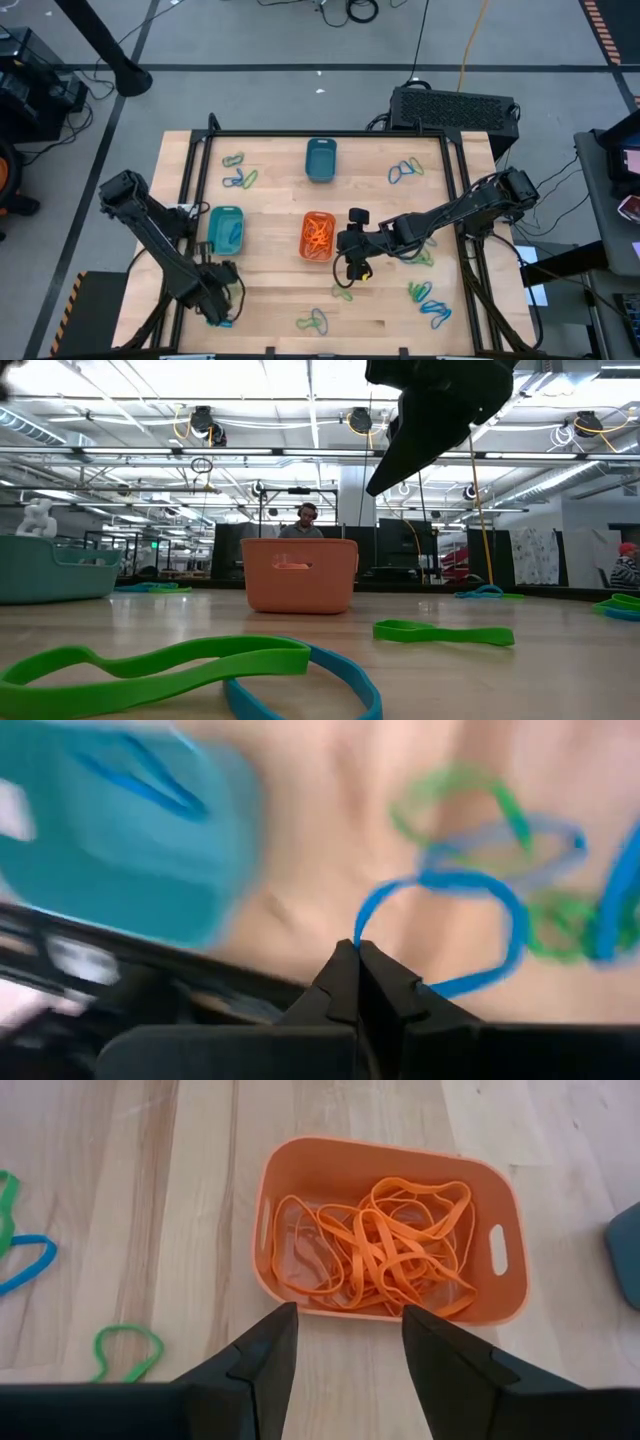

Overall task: Sort rubber bands into baskets
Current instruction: Put the blue rubber band into the green bin

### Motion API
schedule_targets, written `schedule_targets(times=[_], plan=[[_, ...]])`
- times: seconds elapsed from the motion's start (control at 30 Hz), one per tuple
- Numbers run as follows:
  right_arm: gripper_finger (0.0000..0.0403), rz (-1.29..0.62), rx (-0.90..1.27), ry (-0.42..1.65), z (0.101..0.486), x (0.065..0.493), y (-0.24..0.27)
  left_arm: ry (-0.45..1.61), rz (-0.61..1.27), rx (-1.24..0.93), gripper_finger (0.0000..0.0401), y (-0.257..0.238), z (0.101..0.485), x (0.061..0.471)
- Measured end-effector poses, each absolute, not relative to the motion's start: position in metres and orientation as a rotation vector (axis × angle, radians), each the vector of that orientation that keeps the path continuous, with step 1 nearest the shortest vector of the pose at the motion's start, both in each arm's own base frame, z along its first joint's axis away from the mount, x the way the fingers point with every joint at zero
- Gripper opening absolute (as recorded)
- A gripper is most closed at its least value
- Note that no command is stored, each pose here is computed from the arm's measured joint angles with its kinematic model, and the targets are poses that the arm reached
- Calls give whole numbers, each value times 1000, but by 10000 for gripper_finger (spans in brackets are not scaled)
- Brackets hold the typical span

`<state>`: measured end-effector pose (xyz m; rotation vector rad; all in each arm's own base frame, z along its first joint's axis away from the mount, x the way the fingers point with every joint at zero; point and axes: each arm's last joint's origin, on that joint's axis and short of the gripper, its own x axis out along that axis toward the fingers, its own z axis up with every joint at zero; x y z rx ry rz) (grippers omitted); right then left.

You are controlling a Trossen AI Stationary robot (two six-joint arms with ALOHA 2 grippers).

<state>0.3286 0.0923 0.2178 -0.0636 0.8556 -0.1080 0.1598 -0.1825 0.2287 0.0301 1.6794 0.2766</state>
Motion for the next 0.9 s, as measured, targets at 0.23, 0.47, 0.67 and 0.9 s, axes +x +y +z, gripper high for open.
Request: schedule_targets(times=[0.23,0.47,0.67,0.9], plan=[[173,-114,-65,854,218,330,89,1526,458,88,2,-144,257,170],[173,-132,-59,856,218,331,82,1530,574,105,2,-109,258,187],[173,-135,-59,856,218,332,81,1634,666,66,2,-80,243,193],[173,-127,-75,858,218,331,82,1790,743,-9,2,-60,216,183]])
